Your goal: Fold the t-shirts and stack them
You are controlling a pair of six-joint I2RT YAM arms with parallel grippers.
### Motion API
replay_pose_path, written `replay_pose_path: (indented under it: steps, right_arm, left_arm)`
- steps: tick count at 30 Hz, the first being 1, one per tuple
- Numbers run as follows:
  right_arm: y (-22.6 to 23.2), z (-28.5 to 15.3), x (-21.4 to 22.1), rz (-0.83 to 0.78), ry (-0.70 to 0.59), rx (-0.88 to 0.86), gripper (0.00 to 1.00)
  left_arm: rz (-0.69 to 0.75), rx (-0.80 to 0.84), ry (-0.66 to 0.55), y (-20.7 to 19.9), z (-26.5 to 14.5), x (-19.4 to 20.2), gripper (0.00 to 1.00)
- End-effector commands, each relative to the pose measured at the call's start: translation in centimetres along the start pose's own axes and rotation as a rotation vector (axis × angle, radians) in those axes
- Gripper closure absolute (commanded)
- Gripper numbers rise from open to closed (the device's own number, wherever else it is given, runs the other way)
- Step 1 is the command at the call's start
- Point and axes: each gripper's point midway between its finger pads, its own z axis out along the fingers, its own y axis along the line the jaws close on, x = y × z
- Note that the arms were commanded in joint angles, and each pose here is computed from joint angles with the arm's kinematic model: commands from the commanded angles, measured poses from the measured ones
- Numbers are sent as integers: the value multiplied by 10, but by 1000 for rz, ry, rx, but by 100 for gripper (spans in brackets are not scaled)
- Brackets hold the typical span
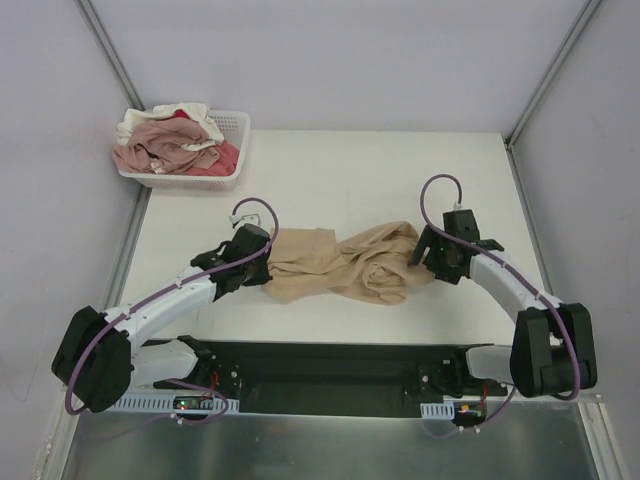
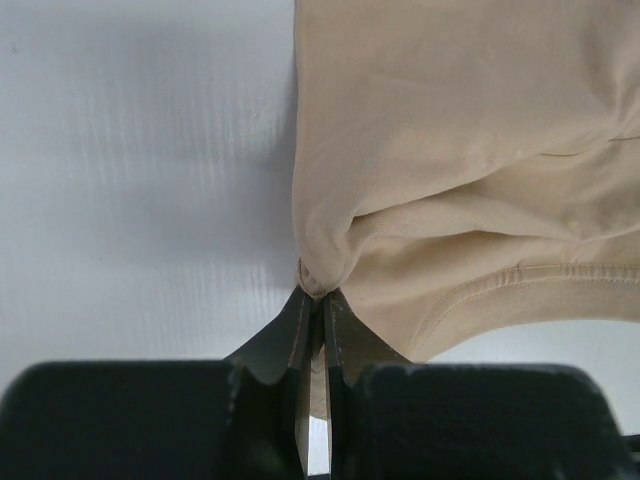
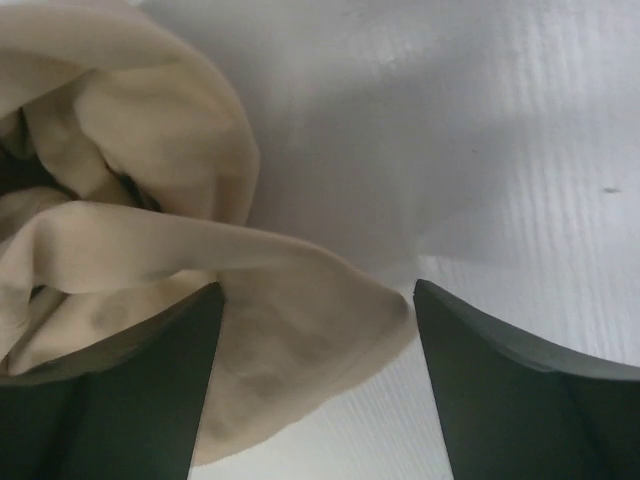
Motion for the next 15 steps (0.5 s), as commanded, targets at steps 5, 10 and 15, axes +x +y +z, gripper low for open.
replay_pose_path:
  steps: [5,10,15]
  right_arm:
    - [37,3,-6,35,-7,-198,79]
    - [30,-37,-23,-10,-139,-186,100]
    - [42,-97,-39,-80,-296,-291,100]
  left_arm:
    - [-49,13,-79,-6,-7,-19,100]
    - [-59,52,-137,-11,-21,-32,100]
    - [-78,181,-274,-31,-60,-67,100]
